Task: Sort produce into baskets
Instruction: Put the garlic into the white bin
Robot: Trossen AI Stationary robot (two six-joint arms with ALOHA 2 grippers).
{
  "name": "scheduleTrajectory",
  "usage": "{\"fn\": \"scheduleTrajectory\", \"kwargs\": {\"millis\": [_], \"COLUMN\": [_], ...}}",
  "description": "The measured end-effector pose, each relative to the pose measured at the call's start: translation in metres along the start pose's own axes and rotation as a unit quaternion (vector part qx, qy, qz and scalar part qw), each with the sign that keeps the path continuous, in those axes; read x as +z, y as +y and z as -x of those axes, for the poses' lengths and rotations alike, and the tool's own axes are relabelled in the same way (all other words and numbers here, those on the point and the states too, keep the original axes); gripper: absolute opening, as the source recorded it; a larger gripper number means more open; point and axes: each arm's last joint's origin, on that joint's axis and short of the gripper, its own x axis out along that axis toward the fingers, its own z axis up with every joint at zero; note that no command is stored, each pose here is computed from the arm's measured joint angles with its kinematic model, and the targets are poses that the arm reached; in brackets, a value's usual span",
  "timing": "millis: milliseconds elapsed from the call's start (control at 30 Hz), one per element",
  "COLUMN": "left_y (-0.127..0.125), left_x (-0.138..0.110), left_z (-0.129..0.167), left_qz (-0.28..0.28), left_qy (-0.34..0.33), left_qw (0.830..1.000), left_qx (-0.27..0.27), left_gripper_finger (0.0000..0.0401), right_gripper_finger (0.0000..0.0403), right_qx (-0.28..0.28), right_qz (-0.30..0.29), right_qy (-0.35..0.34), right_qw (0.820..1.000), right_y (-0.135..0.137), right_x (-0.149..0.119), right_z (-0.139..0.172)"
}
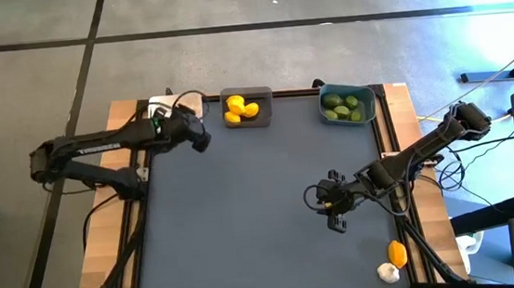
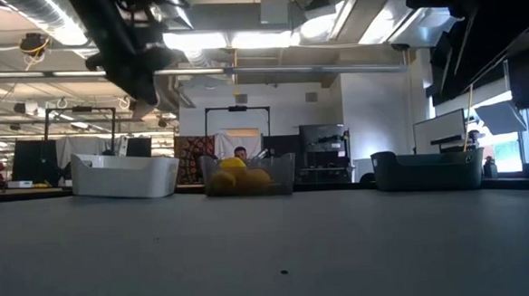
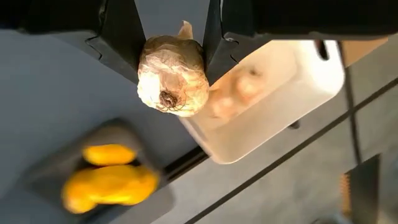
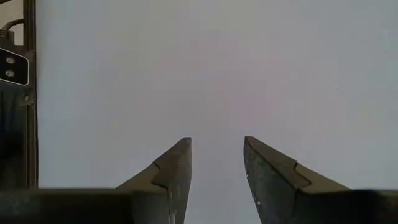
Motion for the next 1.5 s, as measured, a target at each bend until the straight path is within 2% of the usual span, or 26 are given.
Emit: {"fn": "scheduleTrajectory", "kwargs": {"millis": [267,500,667,833,967,1233,1500], "left_y": [0.024,0.037,0.041,0.039,0.039,0.036,0.023], "left_x": [0.009,0.008,0.005,0.0,-0.003,-0.006,0.001], "left_z": [-0.042,-0.073,-0.092,-0.108,-0.117,-0.12,-0.09], "left_qz": [-0.01,-0.023,-0.025,-0.052,-0.06,-0.073,-0.07], "left_qy": [0.064,0.118,0.154,0.186,0.204,0.213,0.15], "left_qw": [0.995,0.985,0.978,0.97,0.965,0.962,0.978], "left_qx": [0.077,0.12,0.14,0.148,0.155,0.156,0.124], "left_gripper_finger": [0.0129,0.0129,0.0129,0.013,0.0149,0.0223,0.0232], "right_gripper_finger": [0.0147,0.0147,0.0147,0.0147,0.0147,0.0147,0.0147], "right_qx": [0.0,-0.017,-0.02,-0.02,-0.02,-0.02,-0.023], "right_qz": [0.0,0.001,0.001,0.001,0.001,0.001,0.004], "right_qy": [0.0,-0.014,-0.016,-0.016,-0.016,-0.016,-0.02], "right_qw": [1.0,1.0,1.0,1.0,1.0,1.0,1.0], "right_y": [0.0,-0.001,-0.001,-0.001,-0.001,-0.001,-0.001], "right_x": [0.0,0.001,0.001,0.001,0.001,0.001,0.001], "right_z": [0.0,0.0,0.0,0.0,0.0,0.0,0.0]}}
